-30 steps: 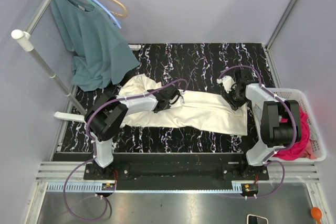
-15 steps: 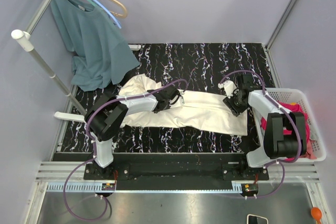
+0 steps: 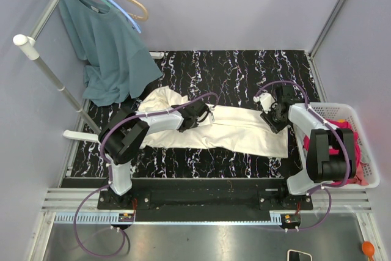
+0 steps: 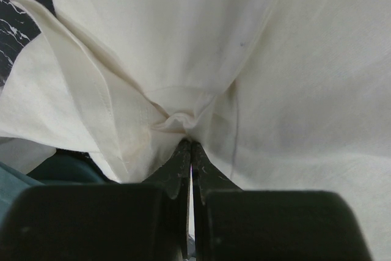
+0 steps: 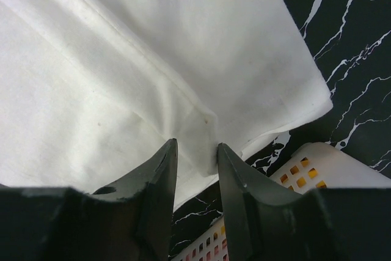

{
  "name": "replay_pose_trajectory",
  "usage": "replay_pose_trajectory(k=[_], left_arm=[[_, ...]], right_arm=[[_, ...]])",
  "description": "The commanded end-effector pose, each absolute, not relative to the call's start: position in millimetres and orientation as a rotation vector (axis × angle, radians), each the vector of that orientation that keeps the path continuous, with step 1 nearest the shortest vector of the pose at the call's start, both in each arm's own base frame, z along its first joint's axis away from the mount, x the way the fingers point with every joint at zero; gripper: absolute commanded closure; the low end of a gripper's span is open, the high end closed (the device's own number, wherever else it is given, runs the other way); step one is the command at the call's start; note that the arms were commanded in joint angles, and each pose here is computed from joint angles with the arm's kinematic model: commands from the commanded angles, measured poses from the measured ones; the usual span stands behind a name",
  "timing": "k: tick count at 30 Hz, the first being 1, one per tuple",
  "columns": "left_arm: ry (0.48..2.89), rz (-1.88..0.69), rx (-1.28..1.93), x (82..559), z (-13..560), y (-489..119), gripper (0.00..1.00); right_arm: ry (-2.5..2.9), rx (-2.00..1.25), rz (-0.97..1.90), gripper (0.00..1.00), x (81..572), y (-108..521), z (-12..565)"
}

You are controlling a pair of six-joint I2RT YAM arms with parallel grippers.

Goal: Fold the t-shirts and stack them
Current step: Fold the tshirt

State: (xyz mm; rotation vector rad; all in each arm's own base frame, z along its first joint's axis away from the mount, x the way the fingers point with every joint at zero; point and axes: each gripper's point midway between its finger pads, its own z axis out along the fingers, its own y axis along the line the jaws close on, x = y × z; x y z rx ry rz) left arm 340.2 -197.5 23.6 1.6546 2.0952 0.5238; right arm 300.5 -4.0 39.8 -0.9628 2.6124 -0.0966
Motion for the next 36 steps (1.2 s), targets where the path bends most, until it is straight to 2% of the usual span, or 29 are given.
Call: replay_pose_trajectory(k=[1, 15, 26, 36], left_arm=[[2.077, 0.56, 1.651, 342.9, 24.0, -195.6, 1.0], [2.076, 0.561, 1.657, 342.0, 23.5, -195.5, 1.0], [2.08, 0.565, 1.658, 341.0, 21.7, -193.4, 1.0], [2.078, 0.567, 1.653, 342.0, 23.0, -193.7, 1.0]], right_arm=[[2.596, -0.988, -0.135, 0.6, 307.1, -6.2, 41.0], [2.595, -1.009, -0.192, 0.69, 304.4, -13.7, 38.3], [2.6, -1.004, -0.201, 0.9, 303.8, -15.0, 38.0], [2.605, -0.979, -0.163, 0.99, 286.8, -11.4, 55.0]])
